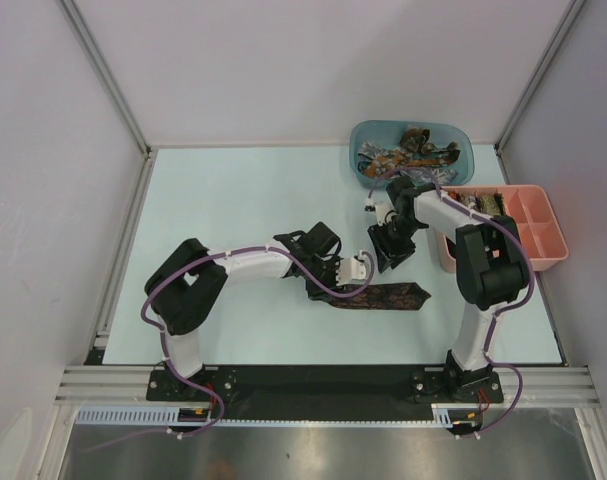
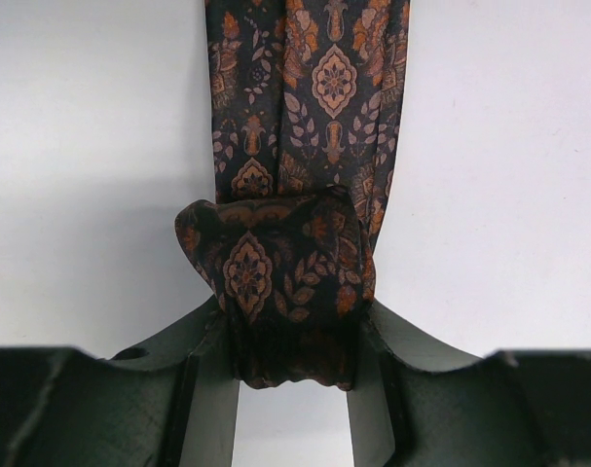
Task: Roll the ties
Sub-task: Roll the tie at the center of the board.
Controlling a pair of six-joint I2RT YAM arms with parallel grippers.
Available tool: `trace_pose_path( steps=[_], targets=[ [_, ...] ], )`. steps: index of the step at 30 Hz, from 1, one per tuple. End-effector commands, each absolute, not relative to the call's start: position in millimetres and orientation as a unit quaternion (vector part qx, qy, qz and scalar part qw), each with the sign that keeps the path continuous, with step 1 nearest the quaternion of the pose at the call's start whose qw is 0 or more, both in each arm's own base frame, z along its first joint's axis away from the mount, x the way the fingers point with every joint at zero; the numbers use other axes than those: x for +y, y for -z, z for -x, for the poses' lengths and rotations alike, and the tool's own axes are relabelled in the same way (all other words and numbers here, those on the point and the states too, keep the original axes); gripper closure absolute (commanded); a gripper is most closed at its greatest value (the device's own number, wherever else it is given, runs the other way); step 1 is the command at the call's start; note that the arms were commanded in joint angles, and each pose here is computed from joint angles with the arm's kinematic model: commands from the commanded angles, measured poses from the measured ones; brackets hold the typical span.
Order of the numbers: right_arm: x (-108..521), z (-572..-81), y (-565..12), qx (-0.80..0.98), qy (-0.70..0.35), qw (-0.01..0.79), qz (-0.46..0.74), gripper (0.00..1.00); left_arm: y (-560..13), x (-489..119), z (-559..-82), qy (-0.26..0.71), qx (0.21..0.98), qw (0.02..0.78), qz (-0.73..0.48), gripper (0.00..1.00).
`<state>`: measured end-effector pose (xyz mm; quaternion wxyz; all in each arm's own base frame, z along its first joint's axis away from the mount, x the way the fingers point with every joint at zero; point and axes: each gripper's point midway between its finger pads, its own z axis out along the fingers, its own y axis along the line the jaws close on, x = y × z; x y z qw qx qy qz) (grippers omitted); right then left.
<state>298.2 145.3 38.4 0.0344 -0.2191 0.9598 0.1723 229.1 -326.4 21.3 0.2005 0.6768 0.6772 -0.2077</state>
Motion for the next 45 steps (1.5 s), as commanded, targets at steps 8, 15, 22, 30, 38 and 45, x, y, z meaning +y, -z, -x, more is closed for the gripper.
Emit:
trace_pose_path(
  steps=[8,15,22,30,38,45],
  targets=[
    [110,-285,-25,0.928,-0.09,0.034,0.361,0.41,-17,-324,-233,0.203,0.68,0.197,-0.677,0.98],
    [112,-261,-24,0.919,-0.108,0.01,0.38,0.47,-17,-324,-234,0.201,0.681,0.196,-0.677,0.98],
    [102,-252,-8,0.918,-0.079,0.004,0.39,0.66,-15,-326,-234,0.203,0.682,0.195,-0.675,0.97],
    [107,-309,-10,0.924,-0.046,0.072,0.374,1.0,-16,-329,-240,0.201,0.675,0.203,-0.68,0.98],
    [99,-355,-18,0.928,-0.019,0.113,0.354,1.0,-23,-333,-249,0.199,0.657,0.225,-0.692,0.98],
    [103,-324,-22,0.935,-0.059,0.084,0.339,0.99,-18,-331,-251,0.194,0.661,0.221,-0.69,0.98]
  ],
)
